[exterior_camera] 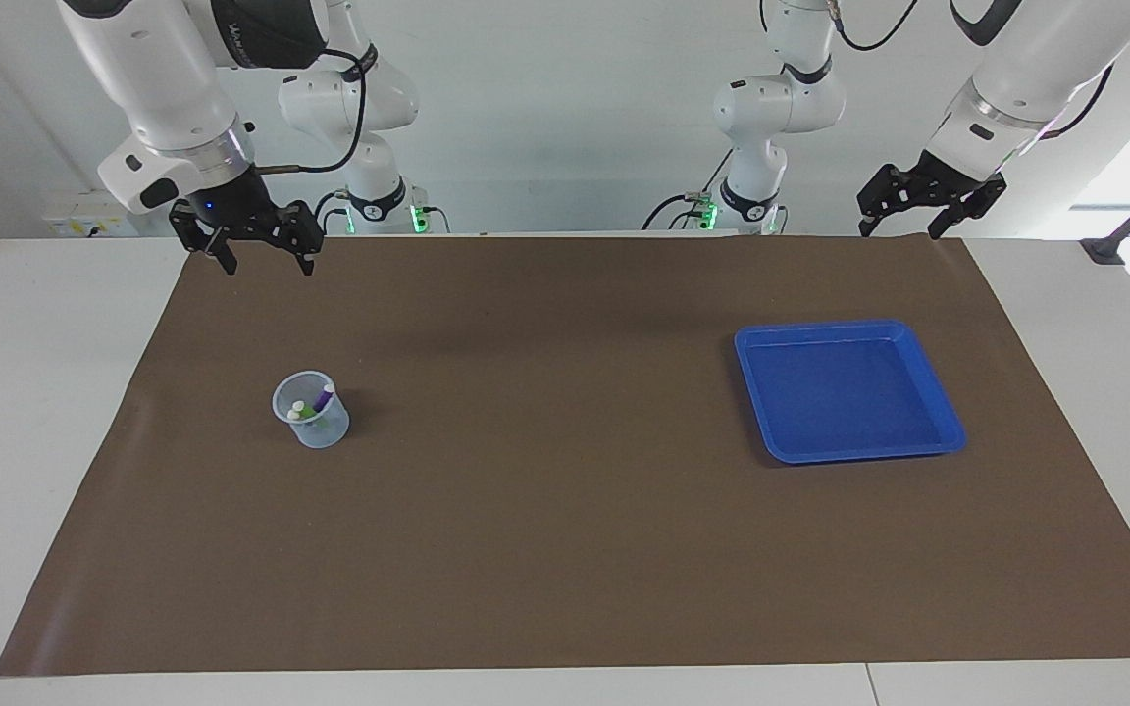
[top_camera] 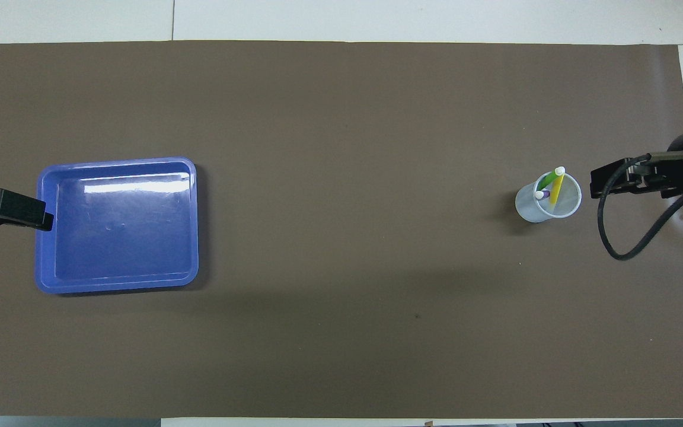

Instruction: Right arm passes pens to left for tray arrangement

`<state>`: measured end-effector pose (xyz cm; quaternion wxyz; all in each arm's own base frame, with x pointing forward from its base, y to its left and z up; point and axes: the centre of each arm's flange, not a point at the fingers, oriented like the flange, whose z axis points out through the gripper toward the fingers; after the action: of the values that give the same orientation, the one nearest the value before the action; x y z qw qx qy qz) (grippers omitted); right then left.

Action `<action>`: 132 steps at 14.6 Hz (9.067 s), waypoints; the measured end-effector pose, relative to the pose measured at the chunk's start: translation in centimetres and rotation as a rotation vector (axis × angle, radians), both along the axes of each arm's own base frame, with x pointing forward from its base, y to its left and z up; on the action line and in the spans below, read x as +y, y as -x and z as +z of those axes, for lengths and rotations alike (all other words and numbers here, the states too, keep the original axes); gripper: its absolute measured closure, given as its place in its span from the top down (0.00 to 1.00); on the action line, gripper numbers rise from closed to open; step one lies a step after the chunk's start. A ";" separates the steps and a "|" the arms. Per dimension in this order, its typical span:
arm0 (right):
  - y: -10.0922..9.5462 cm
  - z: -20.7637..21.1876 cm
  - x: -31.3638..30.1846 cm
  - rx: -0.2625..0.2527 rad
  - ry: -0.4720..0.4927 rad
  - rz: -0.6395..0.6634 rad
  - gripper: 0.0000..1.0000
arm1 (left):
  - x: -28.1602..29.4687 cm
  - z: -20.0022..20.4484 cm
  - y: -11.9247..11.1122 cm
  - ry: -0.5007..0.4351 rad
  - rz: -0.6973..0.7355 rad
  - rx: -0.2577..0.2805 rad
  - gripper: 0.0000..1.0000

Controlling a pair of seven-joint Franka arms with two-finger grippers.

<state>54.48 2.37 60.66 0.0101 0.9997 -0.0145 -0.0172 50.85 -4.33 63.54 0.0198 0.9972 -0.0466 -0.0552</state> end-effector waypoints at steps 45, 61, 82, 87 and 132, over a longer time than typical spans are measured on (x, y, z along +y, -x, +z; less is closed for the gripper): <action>-4.4 -13.9 -1.3 -0.145 0.034 -0.693 0.16 | 0.8 -3.5 2.0 -0.013 0.029 0.024 1.00; -1.2 -1.7 7.2 0.022 -0.490 -1.047 0.16 | -2.0 -6.1 0.4 0.154 0.515 -0.025 1.00; 4.7 -0.3 35.2 0.467 -0.686 -1.251 0.16 | -8.0 -0.1 0.3 0.341 1.745 0.228 1.00; 5.5 -0.2 36.3 0.482 -0.682 -1.254 0.16 | -10.6 -0.3 1.3 0.328 1.739 0.291 1.00; 3.6 -1.3 33.6 0.252 -0.608 -1.125 1.00 | -10.3 -3.0 4.8 0.343 1.724 0.225 0.18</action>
<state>50.88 35.98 59.36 -0.2821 0.7880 -0.5290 -0.1401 46.08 -14.61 60.54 0.2081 0.6576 0.7155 -0.1109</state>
